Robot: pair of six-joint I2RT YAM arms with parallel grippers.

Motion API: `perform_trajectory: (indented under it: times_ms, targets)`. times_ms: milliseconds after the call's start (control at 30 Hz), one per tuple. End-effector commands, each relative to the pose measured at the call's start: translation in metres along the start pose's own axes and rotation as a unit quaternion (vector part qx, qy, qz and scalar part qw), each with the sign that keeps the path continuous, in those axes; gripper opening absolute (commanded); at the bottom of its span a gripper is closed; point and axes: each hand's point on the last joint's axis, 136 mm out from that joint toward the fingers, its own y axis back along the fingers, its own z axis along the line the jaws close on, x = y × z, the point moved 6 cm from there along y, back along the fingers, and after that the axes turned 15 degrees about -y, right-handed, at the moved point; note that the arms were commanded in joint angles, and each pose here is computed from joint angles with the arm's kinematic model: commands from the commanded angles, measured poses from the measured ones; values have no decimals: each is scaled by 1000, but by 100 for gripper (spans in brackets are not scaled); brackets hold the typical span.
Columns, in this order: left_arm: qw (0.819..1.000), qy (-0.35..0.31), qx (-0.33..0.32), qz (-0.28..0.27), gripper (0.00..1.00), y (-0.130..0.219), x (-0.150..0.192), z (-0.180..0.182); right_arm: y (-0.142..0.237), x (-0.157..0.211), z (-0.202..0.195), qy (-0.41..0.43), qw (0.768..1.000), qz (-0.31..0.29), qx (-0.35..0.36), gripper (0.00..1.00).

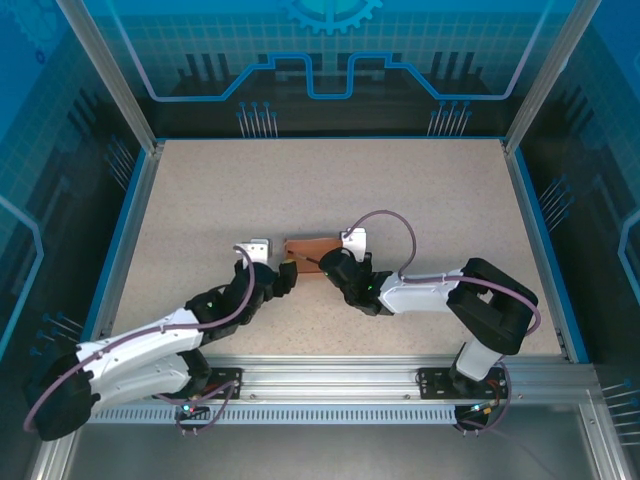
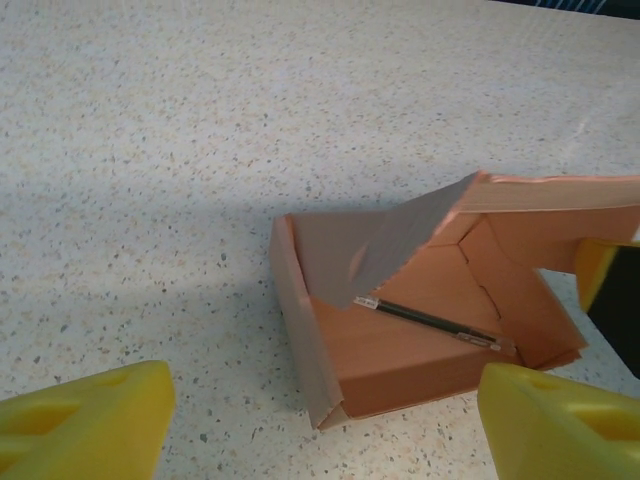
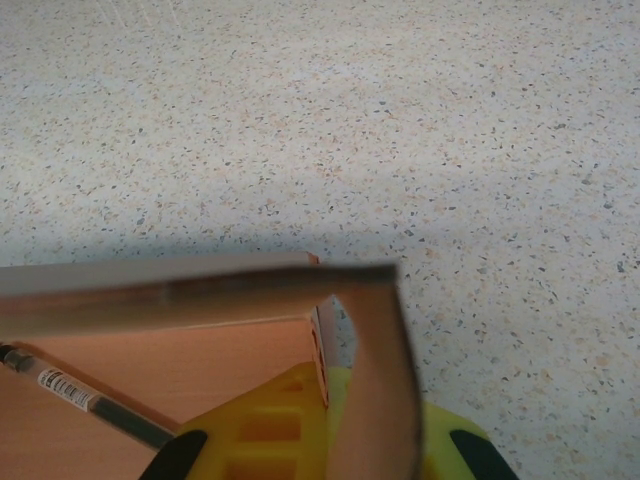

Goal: Fold the paper box

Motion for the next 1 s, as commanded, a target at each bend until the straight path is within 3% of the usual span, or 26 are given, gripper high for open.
perform_trajectory:
  times_ms: [0, 267, 400, 633, 967]
  targets:
    - [999, -32, 19, -9, 81, 10, -9, 1, -2, 18, -15, 53, 998, 26, 36, 0]
    - [998, 11, 46, -28, 82, 14, -52, 16, -2, 18, -14, 55, 998, 26, 36, 0]
    - [996, 39, 80, -12, 80, -1, -73, 20, -3, 18, -13, 57, 997, 26, 35, 0]
    - [988, 26, 153, 29, 75, -38, -106, 2, -4, 20, -12, 61, 997, 26, 34, 0]
    - [965, 34, 236, 104, 63, -75, -95, -27, -4, 19, -13, 67, 997, 23, 38, 0]
